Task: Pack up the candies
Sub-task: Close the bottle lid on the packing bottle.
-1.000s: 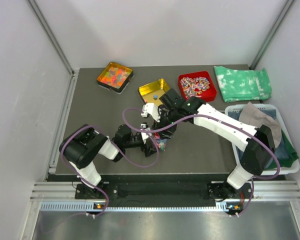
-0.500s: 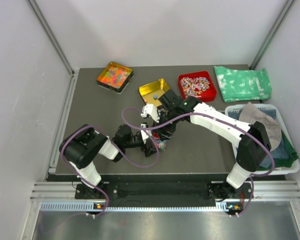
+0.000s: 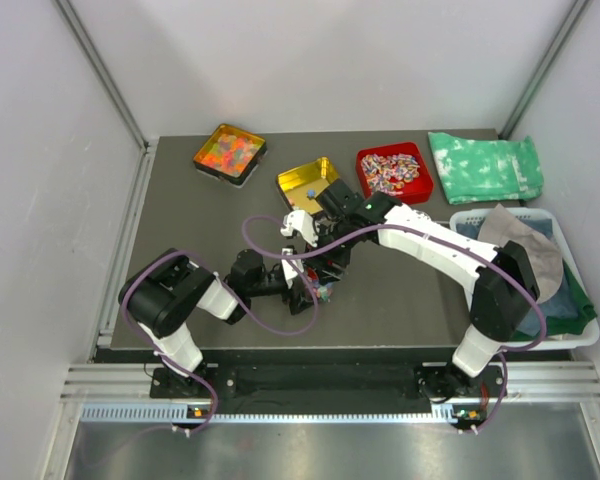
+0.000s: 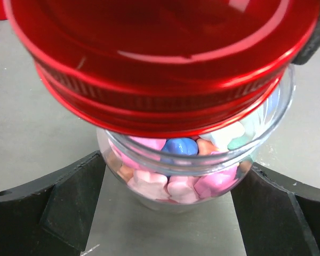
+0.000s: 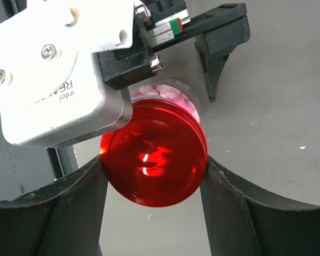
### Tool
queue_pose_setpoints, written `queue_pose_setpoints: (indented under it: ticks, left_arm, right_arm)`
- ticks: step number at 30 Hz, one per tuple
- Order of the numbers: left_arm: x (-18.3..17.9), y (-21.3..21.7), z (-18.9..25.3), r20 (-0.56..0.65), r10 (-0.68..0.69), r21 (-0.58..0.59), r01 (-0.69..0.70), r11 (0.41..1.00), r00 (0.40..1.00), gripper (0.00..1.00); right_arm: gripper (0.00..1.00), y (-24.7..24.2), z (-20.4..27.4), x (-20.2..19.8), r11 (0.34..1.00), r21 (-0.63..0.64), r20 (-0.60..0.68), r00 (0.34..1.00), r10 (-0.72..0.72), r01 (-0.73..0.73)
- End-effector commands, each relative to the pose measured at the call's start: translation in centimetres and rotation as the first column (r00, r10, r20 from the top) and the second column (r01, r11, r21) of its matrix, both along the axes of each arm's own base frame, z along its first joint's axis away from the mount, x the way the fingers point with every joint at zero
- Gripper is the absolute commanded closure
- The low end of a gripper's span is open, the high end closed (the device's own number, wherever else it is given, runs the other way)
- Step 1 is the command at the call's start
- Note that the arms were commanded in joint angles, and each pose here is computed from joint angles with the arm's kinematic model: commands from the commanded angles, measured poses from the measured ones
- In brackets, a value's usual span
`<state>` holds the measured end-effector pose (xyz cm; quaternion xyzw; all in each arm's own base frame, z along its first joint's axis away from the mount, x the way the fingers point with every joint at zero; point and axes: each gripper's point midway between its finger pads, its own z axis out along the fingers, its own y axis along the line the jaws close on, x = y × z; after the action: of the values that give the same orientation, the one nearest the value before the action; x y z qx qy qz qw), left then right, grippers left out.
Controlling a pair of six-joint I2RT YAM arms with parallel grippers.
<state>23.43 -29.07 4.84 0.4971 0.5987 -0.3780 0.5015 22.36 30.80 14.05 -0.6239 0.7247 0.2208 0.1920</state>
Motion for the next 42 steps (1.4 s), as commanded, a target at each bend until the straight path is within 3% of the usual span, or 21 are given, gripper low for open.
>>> queue_pose_setpoints:
  ticks: [1, 16, 30, 42]
  left_arm:
    - [0.3, -0.6, 1.0, 0.044, -0.023, -0.025, 0.025, 0.999, 0.999, 0.02]
    - [0.3, -0.7, 1.0, 0.043, -0.026, -0.024, 0.028, 0.999, 0.999, 0.02]
    - [0.2, -0.7, 0.9, 0.042, -0.032, -0.023, 0.033, 0.999, 0.999, 0.02]
    - [0.1, -0.7, 1.0, 0.039, -0.035, -0.025, 0.036, 0.999, 0.999, 0.02]
  right_arm:
    - [0.53, 0.6, 1.0, 0.0, 0.999, 0.015, 0.019, 0.999, 0.032, -0.032]
    - [0.51, 0.5, 2.0, -0.3, 0.997, 0.054, -0.029, 0.998, 0.051, -0.049]
    - [0.48, 0.7, 0.2, 0.0, 0.999, 0.021, -0.038, 0.998, 0.040, -0.039]
    - [0.36, 0.9, -1.0, 0.0, 0.999, -0.010, -0.026, 0.999, 0.034, -0.035]
